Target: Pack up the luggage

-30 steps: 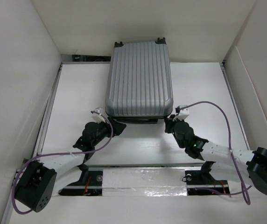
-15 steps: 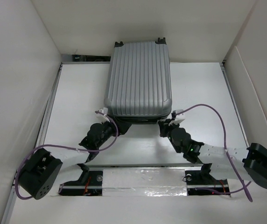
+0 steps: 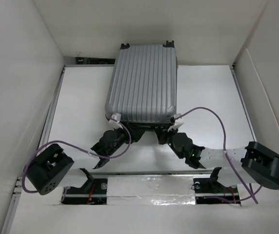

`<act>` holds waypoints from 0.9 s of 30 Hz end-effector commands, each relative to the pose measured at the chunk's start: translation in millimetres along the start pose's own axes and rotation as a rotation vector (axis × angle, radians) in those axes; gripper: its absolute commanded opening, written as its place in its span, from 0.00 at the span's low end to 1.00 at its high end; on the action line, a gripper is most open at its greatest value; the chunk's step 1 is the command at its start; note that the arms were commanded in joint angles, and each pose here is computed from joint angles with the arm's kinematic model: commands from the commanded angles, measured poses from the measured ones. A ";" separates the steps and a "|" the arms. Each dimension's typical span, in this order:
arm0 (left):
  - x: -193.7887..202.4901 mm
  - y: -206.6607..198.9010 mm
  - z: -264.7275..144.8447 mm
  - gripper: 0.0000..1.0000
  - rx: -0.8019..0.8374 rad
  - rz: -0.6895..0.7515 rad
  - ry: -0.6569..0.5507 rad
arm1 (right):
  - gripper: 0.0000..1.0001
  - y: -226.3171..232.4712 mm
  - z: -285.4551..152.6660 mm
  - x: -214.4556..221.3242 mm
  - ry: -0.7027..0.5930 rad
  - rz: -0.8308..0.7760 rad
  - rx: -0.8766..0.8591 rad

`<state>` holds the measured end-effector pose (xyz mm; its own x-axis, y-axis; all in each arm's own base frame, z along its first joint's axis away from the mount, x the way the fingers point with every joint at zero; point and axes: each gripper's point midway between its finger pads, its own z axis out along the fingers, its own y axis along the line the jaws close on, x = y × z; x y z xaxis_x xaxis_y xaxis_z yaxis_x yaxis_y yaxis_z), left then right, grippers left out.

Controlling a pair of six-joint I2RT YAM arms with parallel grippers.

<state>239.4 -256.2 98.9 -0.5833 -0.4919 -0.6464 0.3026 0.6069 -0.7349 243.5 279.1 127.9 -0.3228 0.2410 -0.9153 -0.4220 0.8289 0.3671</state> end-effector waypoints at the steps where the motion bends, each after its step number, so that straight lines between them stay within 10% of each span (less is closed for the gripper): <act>1: -24.9 -35.3 11.6 0.53 0.096 -0.025 -0.090 | 0.00 50.2 7.5 -12.2 -0.021 0.145 -0.115; 15: -26.0 -25.4 -47.1 0.80 0.051 0.075 -0.072 | 0.00 67.0 33.7 20.9 -0.045 0.148 -0.060; 27: -184.5 -70.1 -110.3 0.81 -0.147 0.051 -0.533 | 0.00 175.4 81.3 33.4 -0.073 0.073 -0.163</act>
<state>226.0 -153.5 282.5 -0.1581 -0.7167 -0.6792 0.2945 0.6224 -0.7252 250.2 432.6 127.4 -0.2963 0.3281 -0.8970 -0.4387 0.7875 0.4329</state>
